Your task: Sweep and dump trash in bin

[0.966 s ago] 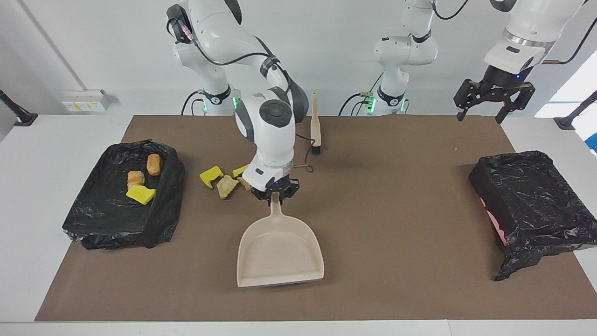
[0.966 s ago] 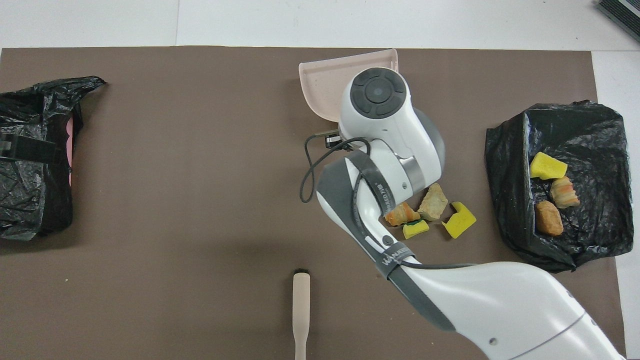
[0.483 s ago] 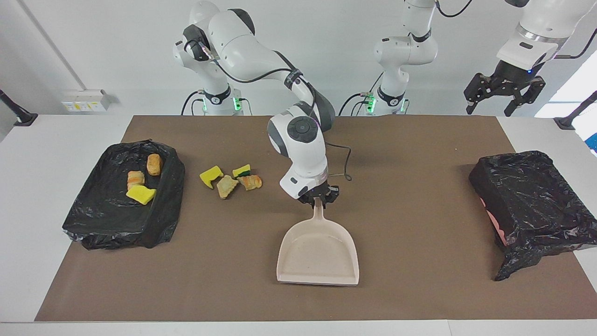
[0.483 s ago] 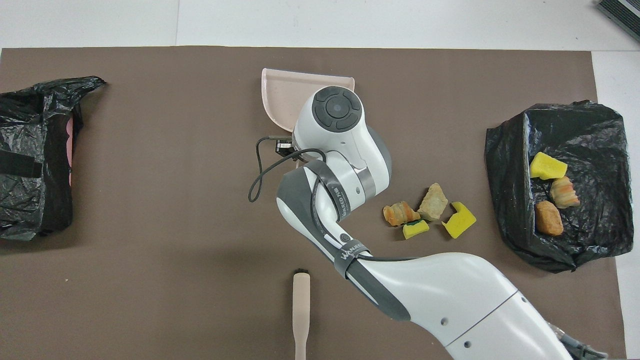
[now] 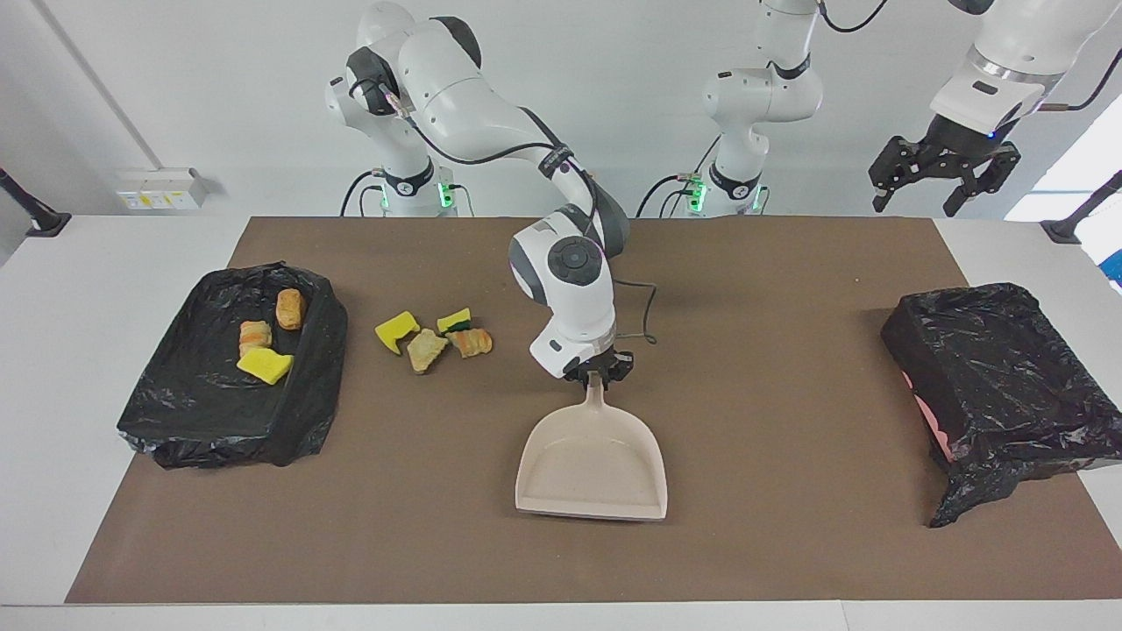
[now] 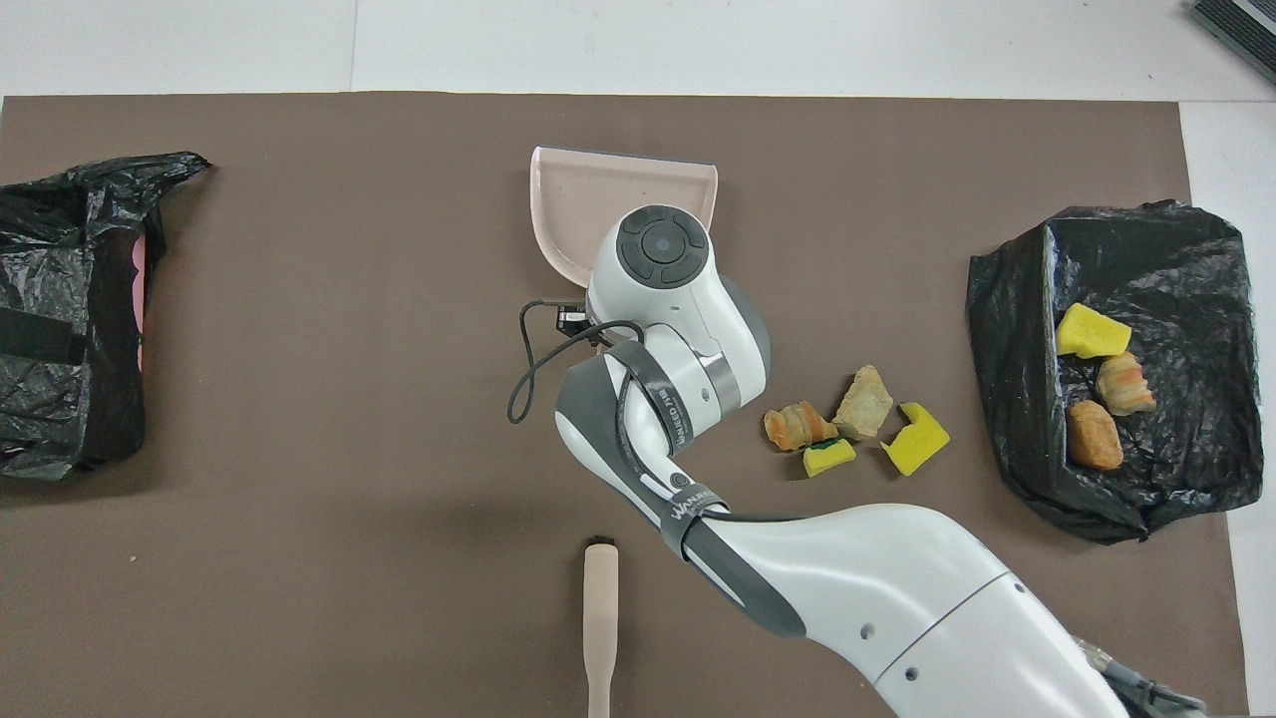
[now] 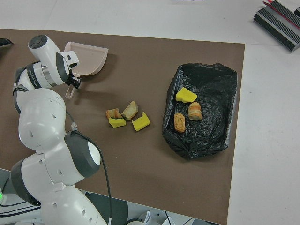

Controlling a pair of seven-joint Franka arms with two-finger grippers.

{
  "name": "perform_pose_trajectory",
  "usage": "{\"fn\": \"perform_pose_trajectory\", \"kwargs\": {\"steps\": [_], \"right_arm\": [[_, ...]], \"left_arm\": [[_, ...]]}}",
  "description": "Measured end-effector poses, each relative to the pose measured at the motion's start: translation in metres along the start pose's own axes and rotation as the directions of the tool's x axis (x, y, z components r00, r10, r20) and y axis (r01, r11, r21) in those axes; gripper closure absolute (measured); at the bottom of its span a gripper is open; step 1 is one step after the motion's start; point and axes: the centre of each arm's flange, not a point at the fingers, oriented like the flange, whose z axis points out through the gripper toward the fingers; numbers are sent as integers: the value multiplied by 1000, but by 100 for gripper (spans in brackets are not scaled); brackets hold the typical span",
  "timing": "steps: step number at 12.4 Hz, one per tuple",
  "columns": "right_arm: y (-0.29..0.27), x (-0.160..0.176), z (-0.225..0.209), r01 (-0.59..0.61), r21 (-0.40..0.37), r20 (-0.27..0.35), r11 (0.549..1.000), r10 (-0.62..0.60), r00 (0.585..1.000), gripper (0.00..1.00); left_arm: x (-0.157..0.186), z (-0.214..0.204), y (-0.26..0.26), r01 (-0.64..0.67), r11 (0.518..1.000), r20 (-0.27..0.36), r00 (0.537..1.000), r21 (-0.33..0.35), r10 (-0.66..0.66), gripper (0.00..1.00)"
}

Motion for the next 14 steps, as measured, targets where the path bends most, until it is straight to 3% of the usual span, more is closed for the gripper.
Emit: {"fn": "perform_pose_trajectory", "kwargs": {"steps": [2, 5, 9, 14], "right_arm": [[2, 3, -8, 9, -10, -24, 1000, -9, 1000, 37], [0, 2, -56, 19, 1, -69, 1000, -19, 997, 0], [37, 10, -131, 17, -18, -86, 1000, -19, 996, 0], [186, 46, -214, 93, -95, -8, 991, -94, 996, 0]], "left_arm": [[0, 0, 1, -1, 1000, 0, 1000, 0, 1, 0], [0, 0, 1, -1, 1000, -3, 1000, 0, 1, 0], [5, -1, 8, -15, 1000, -21, 1000, 3, 15, 0], [29, 20, 16, -35, 999, -48, 998, 7, 35, 0]]}}
